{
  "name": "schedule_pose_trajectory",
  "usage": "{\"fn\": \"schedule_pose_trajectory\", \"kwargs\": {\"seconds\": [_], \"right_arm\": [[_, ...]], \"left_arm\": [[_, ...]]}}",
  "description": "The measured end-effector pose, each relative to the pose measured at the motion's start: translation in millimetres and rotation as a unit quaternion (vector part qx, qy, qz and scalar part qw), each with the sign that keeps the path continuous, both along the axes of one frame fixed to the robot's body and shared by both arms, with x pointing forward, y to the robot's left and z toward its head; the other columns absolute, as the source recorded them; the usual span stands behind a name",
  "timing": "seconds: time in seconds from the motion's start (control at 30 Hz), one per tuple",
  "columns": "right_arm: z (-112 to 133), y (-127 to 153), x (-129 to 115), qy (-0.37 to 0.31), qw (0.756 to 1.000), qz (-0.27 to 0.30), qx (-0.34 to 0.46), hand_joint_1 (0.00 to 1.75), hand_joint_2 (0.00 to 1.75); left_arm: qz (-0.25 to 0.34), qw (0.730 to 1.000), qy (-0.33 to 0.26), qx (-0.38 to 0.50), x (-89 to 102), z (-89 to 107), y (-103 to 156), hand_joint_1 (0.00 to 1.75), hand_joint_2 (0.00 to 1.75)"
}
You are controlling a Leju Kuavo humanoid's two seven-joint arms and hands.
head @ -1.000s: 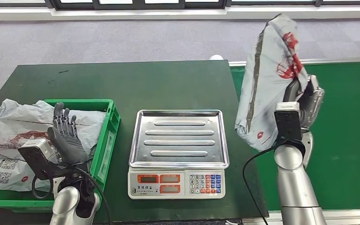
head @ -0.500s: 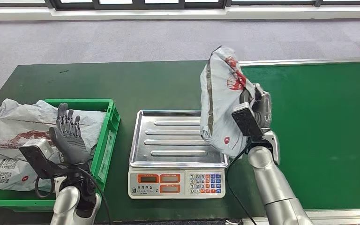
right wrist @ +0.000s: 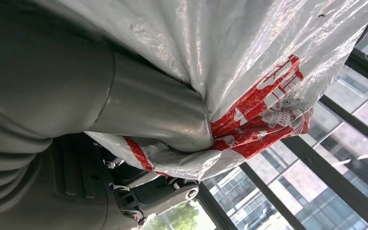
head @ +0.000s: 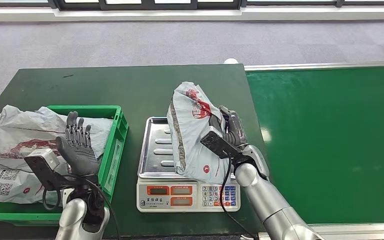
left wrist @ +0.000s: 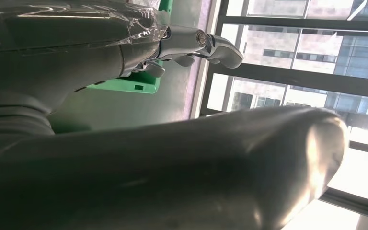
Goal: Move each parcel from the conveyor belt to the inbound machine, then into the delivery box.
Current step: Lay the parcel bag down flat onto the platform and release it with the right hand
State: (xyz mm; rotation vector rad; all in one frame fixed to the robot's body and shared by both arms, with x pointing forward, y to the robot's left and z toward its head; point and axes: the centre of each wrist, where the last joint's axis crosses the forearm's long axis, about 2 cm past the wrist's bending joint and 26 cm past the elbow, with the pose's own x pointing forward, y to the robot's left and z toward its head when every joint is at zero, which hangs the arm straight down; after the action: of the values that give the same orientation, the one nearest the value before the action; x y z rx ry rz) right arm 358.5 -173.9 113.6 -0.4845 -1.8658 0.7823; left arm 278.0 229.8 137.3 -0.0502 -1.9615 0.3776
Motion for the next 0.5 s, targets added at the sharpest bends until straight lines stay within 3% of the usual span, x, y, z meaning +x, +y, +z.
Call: {"fn": "schedule_pose_trajectory", "kwargs": {"seconds": [0.3,0.43,0.5], "right_arm": [[-1.0,5.5,3.1,0.005,1.0,0.005,-0.008,1.73,1.75],[-1.3,6.3,3.9,0.006,1.0,0.005,-0.016,0.0,1.75],[0.3,7.7,5.9,0.001,1.0,0.0,-0.029,0.0,0.87]], "left_arm": [[-0.003,1.0,0.005,0.001,-0.2,-2.6,-1.1,0.0,0.0],[-0.003,1.0,0.005,0.001,-0.1,-3.0,-1.2,0.0,0.0],[-0.004,1.0,0.003,0.001,0.9,-2.8,-1.6,0.0,0.0]]}}
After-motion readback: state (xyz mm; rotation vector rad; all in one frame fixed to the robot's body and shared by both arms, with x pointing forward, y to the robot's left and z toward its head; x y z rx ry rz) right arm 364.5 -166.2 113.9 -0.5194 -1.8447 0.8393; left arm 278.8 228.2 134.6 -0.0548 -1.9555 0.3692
